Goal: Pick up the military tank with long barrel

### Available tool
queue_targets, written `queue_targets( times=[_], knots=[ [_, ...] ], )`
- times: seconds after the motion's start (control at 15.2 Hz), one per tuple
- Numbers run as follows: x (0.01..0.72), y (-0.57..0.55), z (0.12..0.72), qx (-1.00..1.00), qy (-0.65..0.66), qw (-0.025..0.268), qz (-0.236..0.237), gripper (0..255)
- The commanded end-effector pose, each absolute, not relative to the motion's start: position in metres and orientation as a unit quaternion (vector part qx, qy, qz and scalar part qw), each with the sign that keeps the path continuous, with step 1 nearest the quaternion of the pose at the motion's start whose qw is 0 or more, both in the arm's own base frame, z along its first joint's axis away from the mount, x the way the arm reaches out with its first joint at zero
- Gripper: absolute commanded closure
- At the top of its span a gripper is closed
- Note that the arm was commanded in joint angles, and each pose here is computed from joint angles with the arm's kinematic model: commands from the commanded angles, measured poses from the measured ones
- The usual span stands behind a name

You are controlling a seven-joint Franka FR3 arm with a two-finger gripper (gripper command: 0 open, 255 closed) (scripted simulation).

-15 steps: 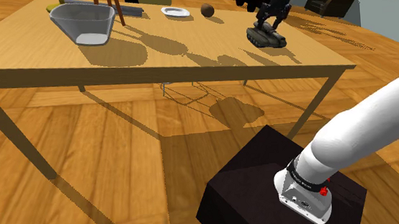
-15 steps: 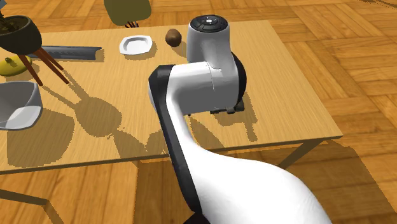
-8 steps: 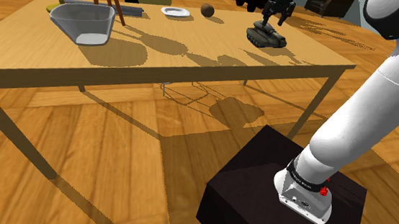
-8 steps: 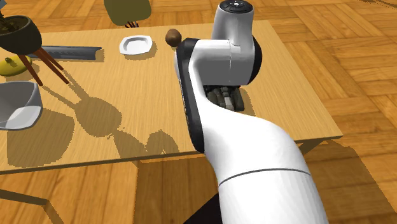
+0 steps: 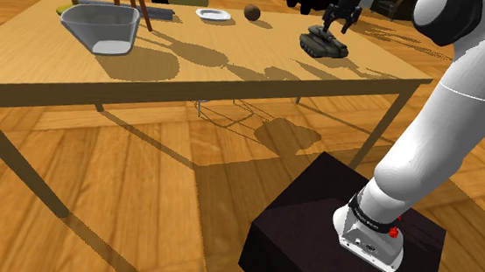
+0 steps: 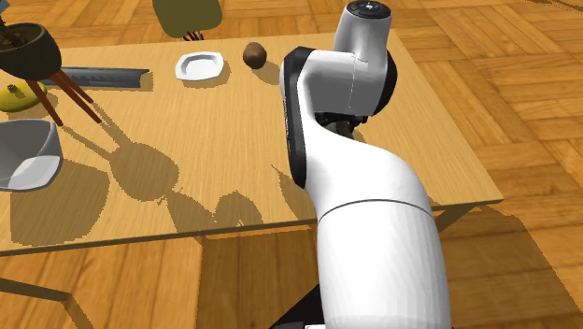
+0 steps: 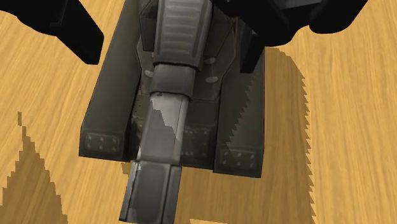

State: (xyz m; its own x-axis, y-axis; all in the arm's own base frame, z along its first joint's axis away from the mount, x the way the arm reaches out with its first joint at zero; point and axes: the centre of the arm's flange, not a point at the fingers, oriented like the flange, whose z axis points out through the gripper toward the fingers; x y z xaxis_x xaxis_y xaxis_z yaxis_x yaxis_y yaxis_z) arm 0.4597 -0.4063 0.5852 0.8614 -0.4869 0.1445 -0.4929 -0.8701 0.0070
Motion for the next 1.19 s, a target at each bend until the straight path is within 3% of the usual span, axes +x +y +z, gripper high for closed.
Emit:
queue_targets(
  times=[0.0, 0.26, 0.33, 1.12],
  knots=[
    [0.460, -0.407, 0.575, 0.964, -0.254, 0.022, 0.069, 0],
    [0.460, -0.407, 0.562, 0.964, -0.254, 0.022, 0.069, 0],
    [0.460, -0.407, 0.562, 0.964, -0.254, 0.022, 0.069, 255],
    [0.460, -0.407, 0.578, 0.964, -0.254, 0.022, 0.069, 255]
  ],
)
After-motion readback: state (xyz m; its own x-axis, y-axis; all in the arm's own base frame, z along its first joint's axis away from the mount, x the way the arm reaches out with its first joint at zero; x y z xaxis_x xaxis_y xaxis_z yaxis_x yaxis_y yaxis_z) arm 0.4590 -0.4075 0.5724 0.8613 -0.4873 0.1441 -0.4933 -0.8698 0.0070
